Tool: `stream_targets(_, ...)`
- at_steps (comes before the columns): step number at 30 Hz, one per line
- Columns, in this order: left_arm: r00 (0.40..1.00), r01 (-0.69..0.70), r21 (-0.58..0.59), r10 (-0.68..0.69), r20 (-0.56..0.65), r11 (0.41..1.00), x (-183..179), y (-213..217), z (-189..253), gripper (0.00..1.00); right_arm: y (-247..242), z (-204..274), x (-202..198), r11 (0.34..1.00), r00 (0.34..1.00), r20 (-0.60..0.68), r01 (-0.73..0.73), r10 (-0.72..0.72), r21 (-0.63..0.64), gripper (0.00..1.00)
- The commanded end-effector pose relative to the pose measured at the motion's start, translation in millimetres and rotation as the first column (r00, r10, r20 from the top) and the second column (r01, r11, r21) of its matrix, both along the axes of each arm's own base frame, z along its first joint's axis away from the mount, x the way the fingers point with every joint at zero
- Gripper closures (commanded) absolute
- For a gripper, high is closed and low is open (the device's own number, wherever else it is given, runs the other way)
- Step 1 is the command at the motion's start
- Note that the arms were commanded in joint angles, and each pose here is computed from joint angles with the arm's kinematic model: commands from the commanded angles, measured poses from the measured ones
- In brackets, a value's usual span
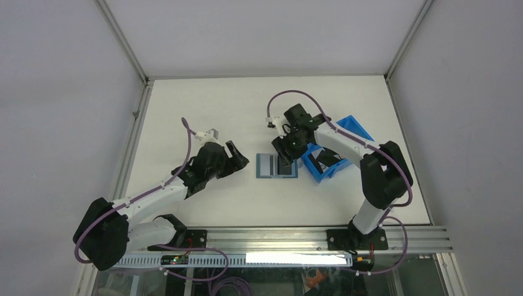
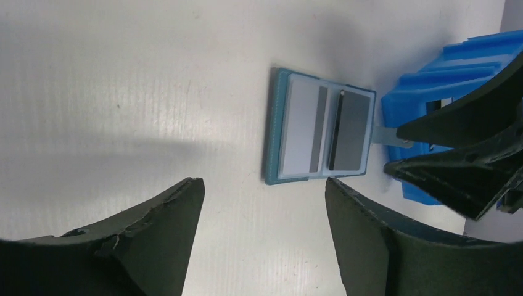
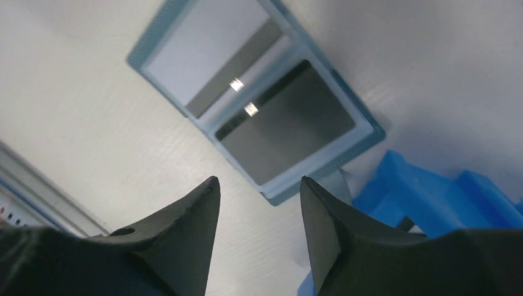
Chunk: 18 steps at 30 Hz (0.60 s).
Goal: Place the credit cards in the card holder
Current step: Insert the credit card into the card holder, then turn over the card slot in the card holder.
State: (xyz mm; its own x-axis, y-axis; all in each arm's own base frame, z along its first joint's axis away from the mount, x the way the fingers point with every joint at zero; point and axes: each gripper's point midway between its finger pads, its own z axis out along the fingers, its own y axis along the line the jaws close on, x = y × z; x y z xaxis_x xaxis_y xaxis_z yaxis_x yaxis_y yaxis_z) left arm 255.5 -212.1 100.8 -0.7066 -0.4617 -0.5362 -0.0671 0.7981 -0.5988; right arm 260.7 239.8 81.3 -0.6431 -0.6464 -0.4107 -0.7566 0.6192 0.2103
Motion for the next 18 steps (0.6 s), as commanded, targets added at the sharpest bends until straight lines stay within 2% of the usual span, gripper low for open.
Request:
stream_targets(1,0.997,-0.060,-0.102,0.063,0.032,0.993,7.9,1.6,-0.6,0.24,-17.3,-3.4,34.3,0.990,0.986,0.100,0.136,-0.131,-0.046,0.45)
stream_targets(3,0.998,-0.048,-0.135,0.053,0.036,0.990,8.7,-2.2,-1.0,0.26,-20.1,-9.2,37.4,0.986,0.984,0.096,0.155,-0.149,-0.065,0.44)
stream_targets(6,0.999,-0.027,-0.142,0.029,0.016,0.989,7.4,-6.7,-6.2,0.36,-19.5,-19.0,38.1,0.982,0.984,0.071,0.170,-0.165,-0.083,0.42)
stream_targets(9,1.000,-0.009,-0.148,0.008,-0.006,0.989,6.5,-11.7,-11.2,0.41,-17.5,-28.3,37.1,0.980,0.984,0.040,0.174,-0.171,-0.095,0.37)
stream_targets(18,0.999,0.031,-0.164,-0.038,-0.039,0.986,9.4,-25.3,-19.2,0.44,-18.8,-42.5,38.8,0.973,0.981,0.016,0.192,-0.191,-0.131,0.36)
